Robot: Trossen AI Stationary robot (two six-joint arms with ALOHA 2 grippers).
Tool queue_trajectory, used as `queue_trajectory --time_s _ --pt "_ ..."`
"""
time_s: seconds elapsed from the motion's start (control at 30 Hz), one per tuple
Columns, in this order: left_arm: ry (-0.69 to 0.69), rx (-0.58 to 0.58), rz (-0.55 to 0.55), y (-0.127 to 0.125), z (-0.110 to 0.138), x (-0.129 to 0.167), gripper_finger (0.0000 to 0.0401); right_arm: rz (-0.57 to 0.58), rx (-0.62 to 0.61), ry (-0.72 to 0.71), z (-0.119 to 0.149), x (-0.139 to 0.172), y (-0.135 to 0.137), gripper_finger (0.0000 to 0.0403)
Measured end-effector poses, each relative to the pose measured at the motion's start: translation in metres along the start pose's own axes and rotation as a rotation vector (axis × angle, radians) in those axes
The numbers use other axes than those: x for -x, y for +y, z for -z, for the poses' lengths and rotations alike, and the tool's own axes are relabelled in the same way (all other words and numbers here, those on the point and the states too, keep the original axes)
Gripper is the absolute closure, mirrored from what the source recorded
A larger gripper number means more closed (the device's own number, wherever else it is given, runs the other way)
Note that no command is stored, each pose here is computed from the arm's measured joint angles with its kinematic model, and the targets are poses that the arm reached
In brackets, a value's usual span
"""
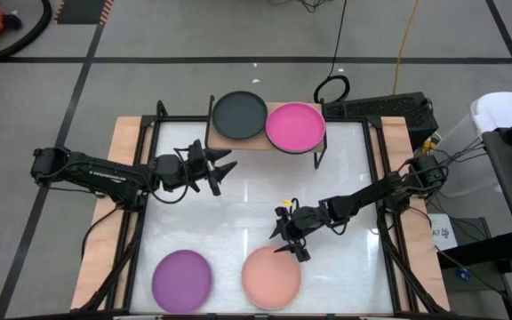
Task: Place and stack plates onto a shelf
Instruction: Stack the orange plate on top of the black plate on the shelf
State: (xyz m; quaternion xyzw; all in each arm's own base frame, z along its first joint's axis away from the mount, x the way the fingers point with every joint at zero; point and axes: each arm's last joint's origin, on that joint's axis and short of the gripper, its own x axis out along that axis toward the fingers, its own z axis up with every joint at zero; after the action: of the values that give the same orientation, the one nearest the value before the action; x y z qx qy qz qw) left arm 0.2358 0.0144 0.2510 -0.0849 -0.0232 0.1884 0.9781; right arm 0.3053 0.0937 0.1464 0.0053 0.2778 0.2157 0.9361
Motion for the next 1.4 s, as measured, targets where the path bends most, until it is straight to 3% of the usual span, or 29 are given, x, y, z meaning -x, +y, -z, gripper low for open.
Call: queue_trajectory --time_s 0.3,0.77,1.23,1.4 --pt "0.008 0.023 0.0 0.0 0.001 0.0 0.0176 -0.02 -0.045 0.045 0.005 -0.001 0.009 0.0167" --pt "0.013 0.014 0.009 -0.002 0.002 0.001 0.0176 0.02 -0.089 0.069 0.008 -0.003 0.013 0.0167" --pt "0.022 0.014 0.006 -0.002 0.002 0.001 0.0176 0.086 -0.133 0.166 0.017 -0.035 0.001 0.0168" --pt "0.026 0.008 0.005 -0.002 0.003 0.001 0.0176 0.094 -0.113 0.189 0.018 -0.033 0.001 0.0194"
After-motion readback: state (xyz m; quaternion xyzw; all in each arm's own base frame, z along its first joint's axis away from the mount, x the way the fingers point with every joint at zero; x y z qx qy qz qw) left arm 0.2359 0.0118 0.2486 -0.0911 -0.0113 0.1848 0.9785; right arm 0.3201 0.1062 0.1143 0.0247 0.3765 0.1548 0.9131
